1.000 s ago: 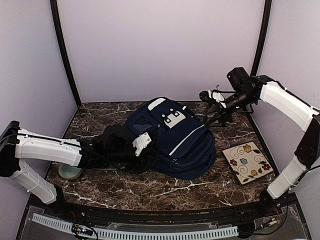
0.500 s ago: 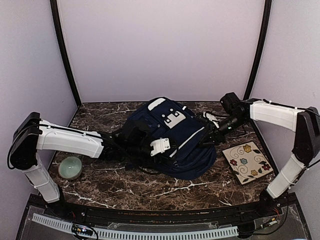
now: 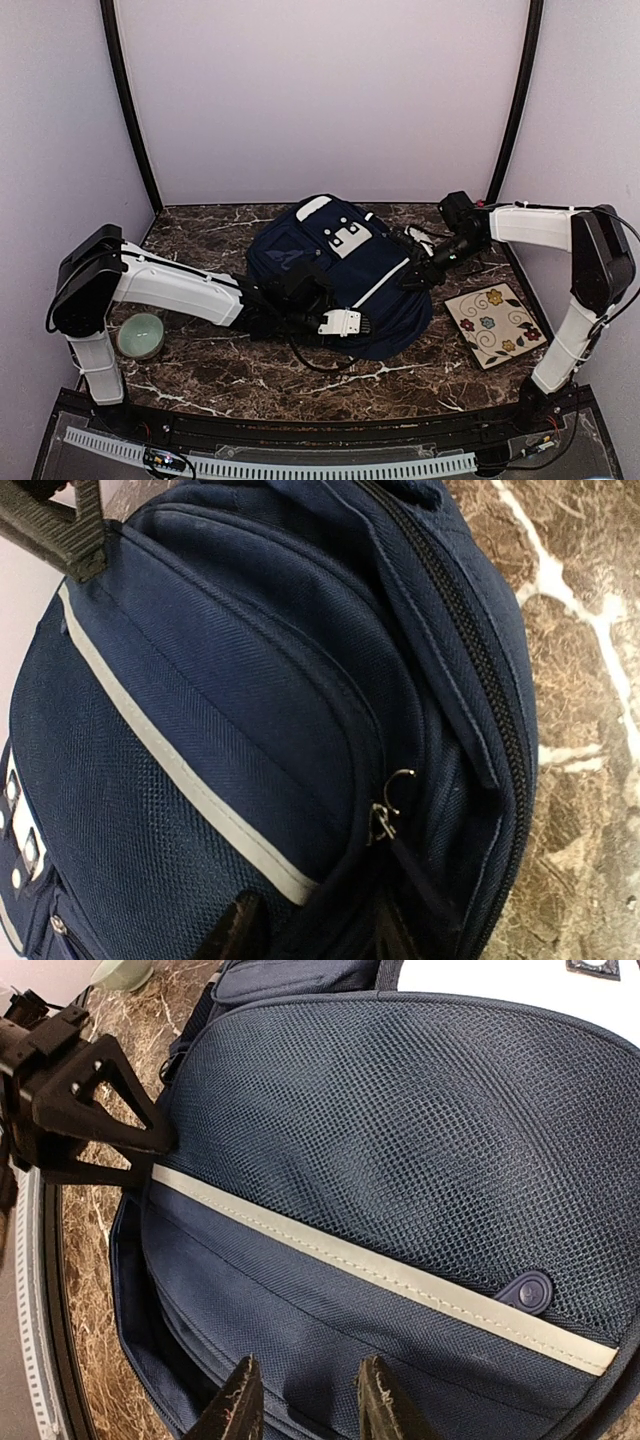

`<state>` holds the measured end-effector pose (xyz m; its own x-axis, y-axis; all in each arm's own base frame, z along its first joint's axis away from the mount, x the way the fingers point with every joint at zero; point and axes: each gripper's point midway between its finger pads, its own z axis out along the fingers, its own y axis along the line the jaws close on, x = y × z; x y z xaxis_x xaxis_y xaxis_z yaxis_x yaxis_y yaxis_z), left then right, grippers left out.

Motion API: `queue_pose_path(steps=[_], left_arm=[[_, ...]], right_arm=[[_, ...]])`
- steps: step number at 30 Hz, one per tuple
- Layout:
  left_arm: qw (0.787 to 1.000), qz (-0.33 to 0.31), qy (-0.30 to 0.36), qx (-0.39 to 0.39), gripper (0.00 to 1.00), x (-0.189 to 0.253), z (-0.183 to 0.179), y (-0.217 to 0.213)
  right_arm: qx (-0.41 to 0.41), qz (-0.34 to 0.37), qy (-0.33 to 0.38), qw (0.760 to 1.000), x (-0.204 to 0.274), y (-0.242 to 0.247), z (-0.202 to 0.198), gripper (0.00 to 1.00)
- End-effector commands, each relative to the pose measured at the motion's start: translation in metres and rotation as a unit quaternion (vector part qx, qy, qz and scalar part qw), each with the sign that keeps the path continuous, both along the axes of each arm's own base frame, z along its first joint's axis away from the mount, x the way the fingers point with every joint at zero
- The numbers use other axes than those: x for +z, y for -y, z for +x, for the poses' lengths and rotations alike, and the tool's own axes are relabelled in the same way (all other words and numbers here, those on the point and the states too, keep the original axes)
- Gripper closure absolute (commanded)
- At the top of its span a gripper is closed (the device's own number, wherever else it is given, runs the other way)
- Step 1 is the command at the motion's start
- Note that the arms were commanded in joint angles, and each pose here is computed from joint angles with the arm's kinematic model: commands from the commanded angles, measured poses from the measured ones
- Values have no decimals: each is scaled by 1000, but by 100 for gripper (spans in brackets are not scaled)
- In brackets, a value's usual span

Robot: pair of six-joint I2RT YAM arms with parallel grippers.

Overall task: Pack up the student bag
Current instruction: Hold the student bag at the center of the board, then pick up the student bag from the upper front pocket.

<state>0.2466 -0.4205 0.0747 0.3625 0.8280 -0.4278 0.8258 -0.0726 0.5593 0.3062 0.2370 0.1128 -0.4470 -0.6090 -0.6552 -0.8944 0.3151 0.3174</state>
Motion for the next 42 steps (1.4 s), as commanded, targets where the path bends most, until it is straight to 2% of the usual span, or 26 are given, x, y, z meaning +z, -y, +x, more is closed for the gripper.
queue_pose_path(steps=[1,6,9,10,13,18,25,33,39,42], left_arm=[[997,43,66,17,63,-1,20,-5],[994,10,105,28,78,21,29,0],[992,-31,117,37,98,42,34,5],[992,-49,112,40,100,49,35,8],[990,-119,62,41,100,68,36,16],[974,-219,-6,50,100,89,39,29],[931,-338,-103,93,100,109,55,49],[890,-419,-146,108,100,127,63,61],[853,-474,-180,121,100,137,73,64],[841,-488,-196,125,100,138,76,68]], right_arm=[[-7,10,-2,1000,2,-1,2,67],[-8,17,-6,1000,8,-2,1,67],[-4,26,-4,1000,23,-4,-3,67],[-5,31,1,1000,30,-4,-3,67],[-9,39,13,999,49,-3,-7,67],[-12,48,14,999,72,-3,-20,67],[24,24,8,999,62,-27,-50,69],[-10,4,24,1000,55,-47,-31,71],[-43,3,6,999,46,-49,-23,69],[-52,-4,9,999,39,-48,-22,63]])
